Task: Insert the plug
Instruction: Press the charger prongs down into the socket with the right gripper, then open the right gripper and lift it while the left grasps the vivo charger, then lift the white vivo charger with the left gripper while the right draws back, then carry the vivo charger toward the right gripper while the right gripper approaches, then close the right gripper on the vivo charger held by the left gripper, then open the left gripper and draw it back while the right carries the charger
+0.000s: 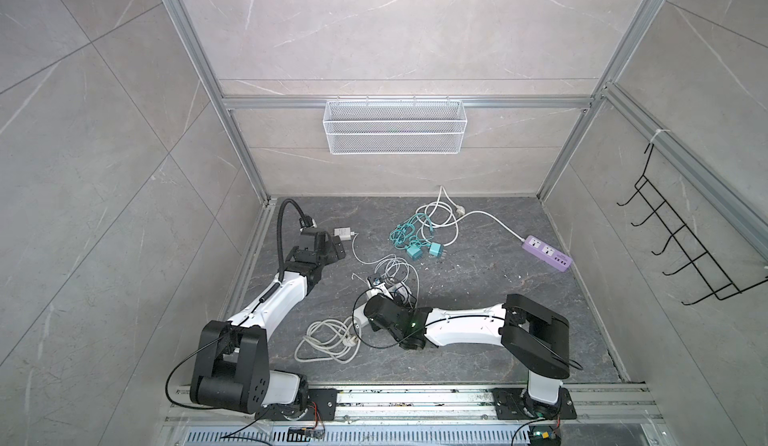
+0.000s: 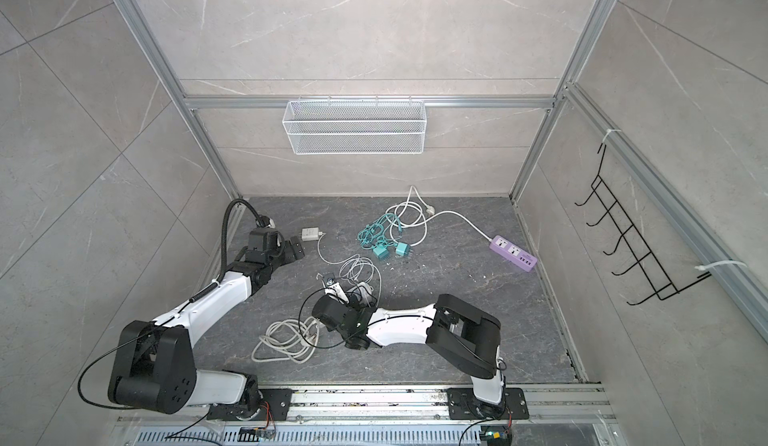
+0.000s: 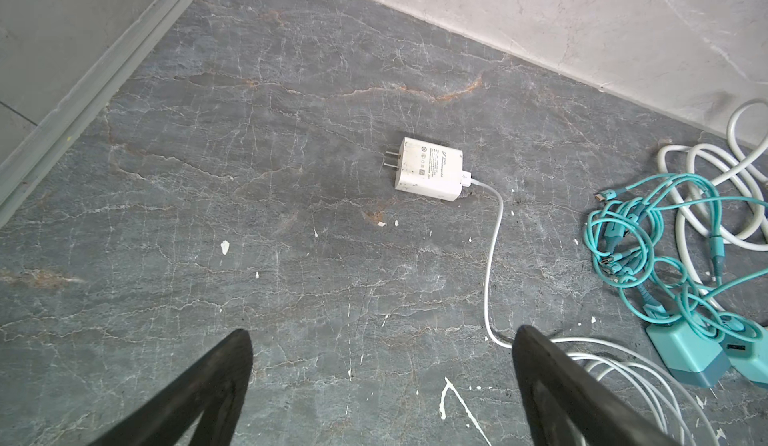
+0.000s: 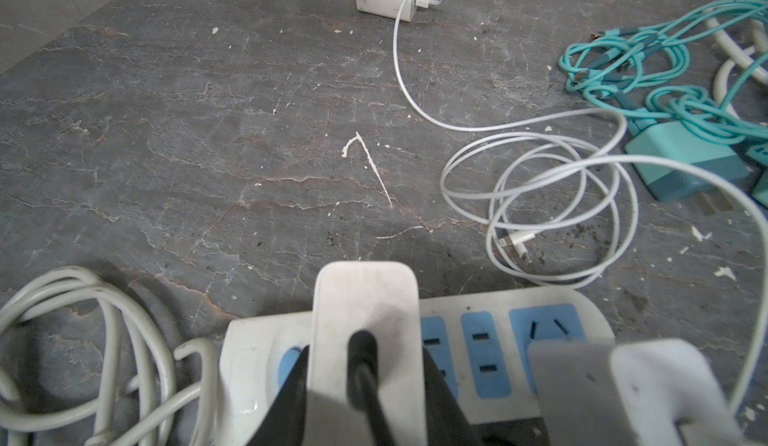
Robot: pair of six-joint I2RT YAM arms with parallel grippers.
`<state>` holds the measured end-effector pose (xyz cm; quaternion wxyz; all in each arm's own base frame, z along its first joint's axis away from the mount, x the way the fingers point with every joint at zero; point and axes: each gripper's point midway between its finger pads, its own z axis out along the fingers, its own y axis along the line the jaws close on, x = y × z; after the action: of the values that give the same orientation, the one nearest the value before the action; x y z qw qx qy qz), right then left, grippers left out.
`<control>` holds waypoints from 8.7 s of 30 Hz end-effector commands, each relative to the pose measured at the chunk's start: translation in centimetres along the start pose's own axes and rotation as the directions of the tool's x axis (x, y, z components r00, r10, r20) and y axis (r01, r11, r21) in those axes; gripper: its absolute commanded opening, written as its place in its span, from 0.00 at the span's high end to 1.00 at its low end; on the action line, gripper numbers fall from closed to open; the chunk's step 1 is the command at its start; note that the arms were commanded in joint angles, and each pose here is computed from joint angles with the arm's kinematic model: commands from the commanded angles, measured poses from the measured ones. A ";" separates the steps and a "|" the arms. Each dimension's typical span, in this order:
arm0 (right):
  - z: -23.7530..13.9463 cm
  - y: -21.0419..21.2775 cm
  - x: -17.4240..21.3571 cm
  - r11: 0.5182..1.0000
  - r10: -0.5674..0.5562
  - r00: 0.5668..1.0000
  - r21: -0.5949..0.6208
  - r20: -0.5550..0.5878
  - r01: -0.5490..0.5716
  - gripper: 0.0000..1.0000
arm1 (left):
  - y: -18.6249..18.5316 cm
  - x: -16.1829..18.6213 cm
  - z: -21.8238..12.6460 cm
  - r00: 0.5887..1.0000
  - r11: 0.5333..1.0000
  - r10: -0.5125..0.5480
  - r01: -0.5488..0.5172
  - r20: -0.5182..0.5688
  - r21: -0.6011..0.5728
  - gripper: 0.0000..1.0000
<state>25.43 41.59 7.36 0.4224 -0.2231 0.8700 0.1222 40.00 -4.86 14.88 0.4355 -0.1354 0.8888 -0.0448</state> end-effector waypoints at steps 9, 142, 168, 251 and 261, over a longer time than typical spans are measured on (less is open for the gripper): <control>0.1 -0.3 11.7 0.991 -0.134 0.922 -0.037 -0.364 0.130 0.81 | -0.5 -1.2 1.8 0.999 0.999 -0.041 0.041 0.004 0.010 0.00; -10.2 -17.8 -7.6 0.974 0.221 0.971 -0.034 -0.088 -0.225 0.43 | -12.5 2.5 13.7 0.608 0.596 0.775 -0.607 -0.175 0.526 0.77; -11.8 -16.8 -15.1 0.900 0.362 0.932 -0.260 -0.006 -0.351 0.43 | -23.6 1.6 -4.4 0.645 0.378 0.574 -0.756 0.505 0.535 0.77; -12.9 -15.1 -10.3 0.936 0.143 0.975 -0.297 -0.171 -0.189 0.92 | -17.9 7.6 -12.6 0.690 0.390 0.602 -0.694 0.403 0.605 0.12; -14.7 -15.3 -7.7 0.946 0.111 0.965 -0.274 -0.237 -0.176 0.91 | -16.5 12.2 -10.4 0.585 0.337 0.777 -0.699 0.232 0.630 0.12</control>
<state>28.41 25.13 22.66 0.2920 -0.2152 0.8924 0.2686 28.29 -24.79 15.68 0.4056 0.4304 0.7851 -0.1839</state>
